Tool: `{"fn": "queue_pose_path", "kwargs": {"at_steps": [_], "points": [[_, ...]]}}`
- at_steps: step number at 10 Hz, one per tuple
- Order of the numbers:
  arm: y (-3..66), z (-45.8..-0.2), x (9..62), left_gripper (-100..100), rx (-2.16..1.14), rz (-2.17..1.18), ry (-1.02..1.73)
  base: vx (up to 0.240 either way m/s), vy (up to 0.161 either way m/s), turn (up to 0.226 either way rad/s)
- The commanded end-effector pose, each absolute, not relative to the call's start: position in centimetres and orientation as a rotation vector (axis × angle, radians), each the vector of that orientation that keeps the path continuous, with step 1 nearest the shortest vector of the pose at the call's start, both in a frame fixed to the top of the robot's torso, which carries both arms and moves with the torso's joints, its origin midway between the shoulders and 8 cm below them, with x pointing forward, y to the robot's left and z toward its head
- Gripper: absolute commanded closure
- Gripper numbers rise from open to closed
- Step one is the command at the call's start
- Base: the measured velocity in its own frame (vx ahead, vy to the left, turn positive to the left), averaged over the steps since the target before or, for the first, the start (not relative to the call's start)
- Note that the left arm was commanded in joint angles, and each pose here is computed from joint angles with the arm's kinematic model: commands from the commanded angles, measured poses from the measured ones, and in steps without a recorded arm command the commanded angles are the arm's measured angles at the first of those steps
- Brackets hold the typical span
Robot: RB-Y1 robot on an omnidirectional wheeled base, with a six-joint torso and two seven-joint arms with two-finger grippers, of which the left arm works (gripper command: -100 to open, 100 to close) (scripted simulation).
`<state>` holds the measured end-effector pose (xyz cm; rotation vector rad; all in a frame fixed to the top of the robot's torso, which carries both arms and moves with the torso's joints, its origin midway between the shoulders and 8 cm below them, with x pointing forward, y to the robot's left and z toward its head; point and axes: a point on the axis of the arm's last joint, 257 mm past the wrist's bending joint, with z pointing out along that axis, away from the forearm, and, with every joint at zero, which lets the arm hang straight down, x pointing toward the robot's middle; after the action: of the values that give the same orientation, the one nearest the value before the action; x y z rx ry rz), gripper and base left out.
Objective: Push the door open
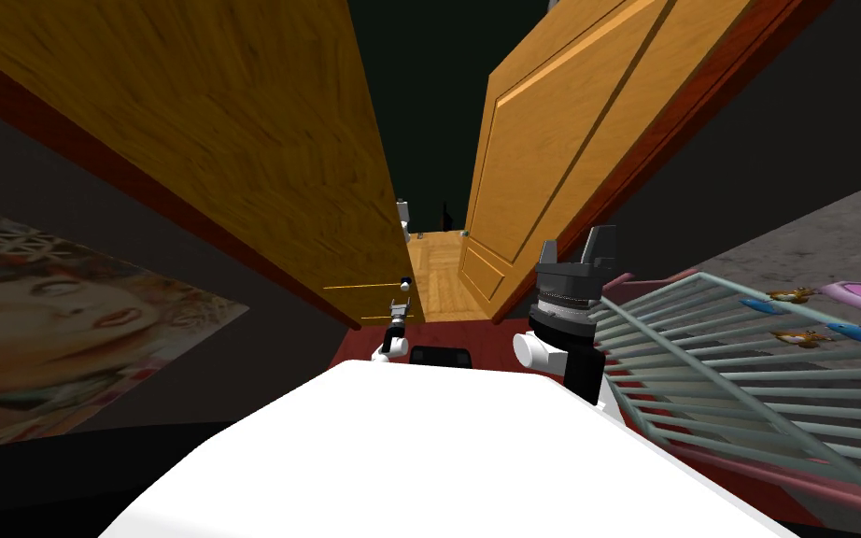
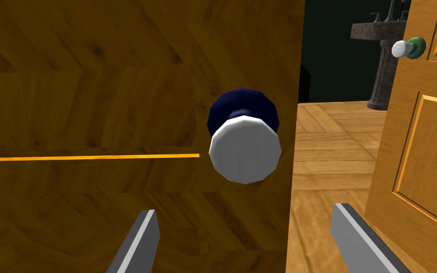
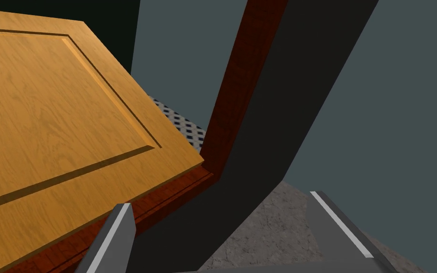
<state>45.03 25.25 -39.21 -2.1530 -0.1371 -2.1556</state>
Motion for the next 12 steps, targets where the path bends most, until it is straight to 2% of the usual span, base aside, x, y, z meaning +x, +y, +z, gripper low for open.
{"fn": "queue_pose_path", "kwargs": {"at_steps": [1, 7, 8, 12], "points": [[25.45, -39.18, 45.10, -100, -2.151, -2.154, -0.141, 0.147, -0.003, -0.054], [25.87, -39.17, 45.19, -100, -2.145, -2.150, -0.152, 0.161, 0.021, -0.025], [25.87, -39.17, 45.19, 100, -2.145, -2.150, -0.152, -0.008, 0.000, -0.001], [25.87, -39.17, 45.19, 100, -2.145, -2.150, -0.152, -0.008, -0.001, -0.004]]}}
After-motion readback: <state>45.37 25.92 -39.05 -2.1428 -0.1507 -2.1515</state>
